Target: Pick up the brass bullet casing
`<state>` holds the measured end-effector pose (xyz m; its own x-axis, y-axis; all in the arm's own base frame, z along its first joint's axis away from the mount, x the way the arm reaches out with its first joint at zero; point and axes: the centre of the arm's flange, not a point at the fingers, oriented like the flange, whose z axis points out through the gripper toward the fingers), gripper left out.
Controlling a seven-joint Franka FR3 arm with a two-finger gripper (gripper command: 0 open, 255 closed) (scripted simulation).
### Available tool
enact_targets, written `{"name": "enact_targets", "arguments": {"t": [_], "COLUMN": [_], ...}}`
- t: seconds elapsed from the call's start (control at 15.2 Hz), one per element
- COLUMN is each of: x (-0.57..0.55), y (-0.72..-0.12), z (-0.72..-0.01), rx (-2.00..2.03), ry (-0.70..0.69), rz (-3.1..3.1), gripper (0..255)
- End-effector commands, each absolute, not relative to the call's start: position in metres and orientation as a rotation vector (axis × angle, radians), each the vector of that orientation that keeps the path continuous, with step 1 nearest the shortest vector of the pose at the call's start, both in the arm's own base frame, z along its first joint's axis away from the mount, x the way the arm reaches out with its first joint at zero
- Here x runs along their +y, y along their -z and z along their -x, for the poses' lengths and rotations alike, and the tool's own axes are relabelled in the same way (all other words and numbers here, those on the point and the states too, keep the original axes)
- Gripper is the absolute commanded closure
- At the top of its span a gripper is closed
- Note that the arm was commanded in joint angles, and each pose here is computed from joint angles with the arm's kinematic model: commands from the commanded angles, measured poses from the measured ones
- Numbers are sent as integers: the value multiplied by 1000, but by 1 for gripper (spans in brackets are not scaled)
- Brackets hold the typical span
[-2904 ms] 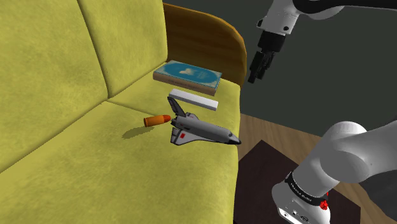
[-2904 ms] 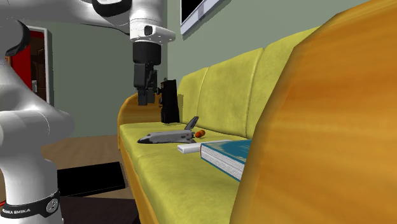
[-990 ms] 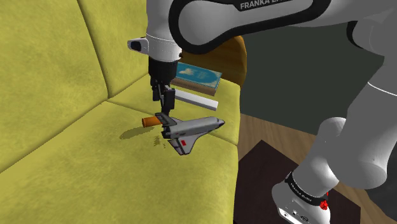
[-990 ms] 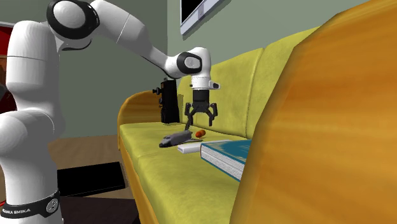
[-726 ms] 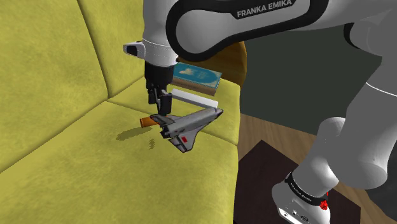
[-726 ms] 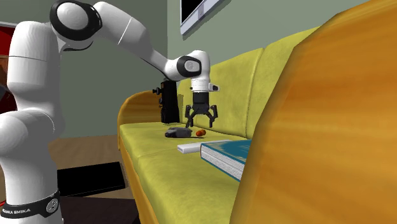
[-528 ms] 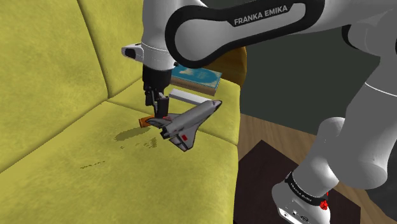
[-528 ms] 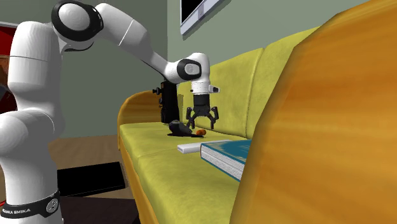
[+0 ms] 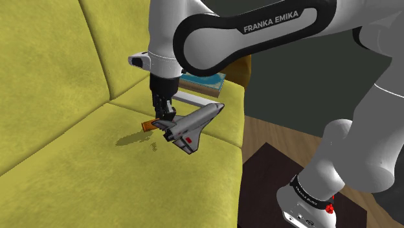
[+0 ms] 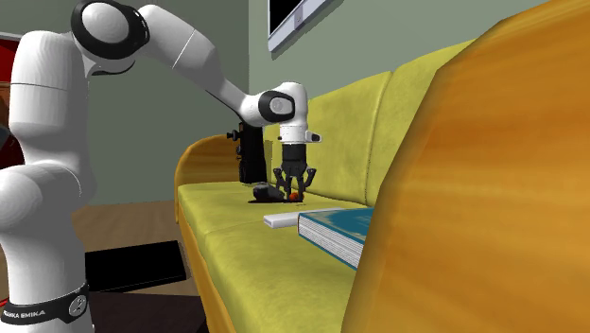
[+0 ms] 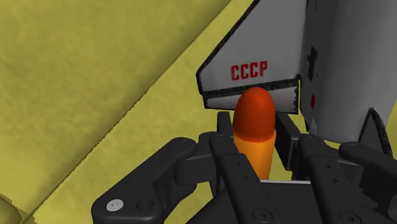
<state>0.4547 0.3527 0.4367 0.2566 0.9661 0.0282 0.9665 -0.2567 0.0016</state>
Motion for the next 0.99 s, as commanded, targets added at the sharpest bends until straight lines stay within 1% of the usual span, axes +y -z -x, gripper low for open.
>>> {"name": "enact_targets", "arguments": {"t": [0.0,0.2,0.26,0.92], "x": [354,352,356,356], "y": [-430,-432,-424,-476], "z": [-451,-450,-466,-466], "rx": [-1909,-1909,-1909,-1909], "ry": [3,3,3,3], "rz": [2474,2474,2473,2473], "gripper": [255,255,255,255]}}
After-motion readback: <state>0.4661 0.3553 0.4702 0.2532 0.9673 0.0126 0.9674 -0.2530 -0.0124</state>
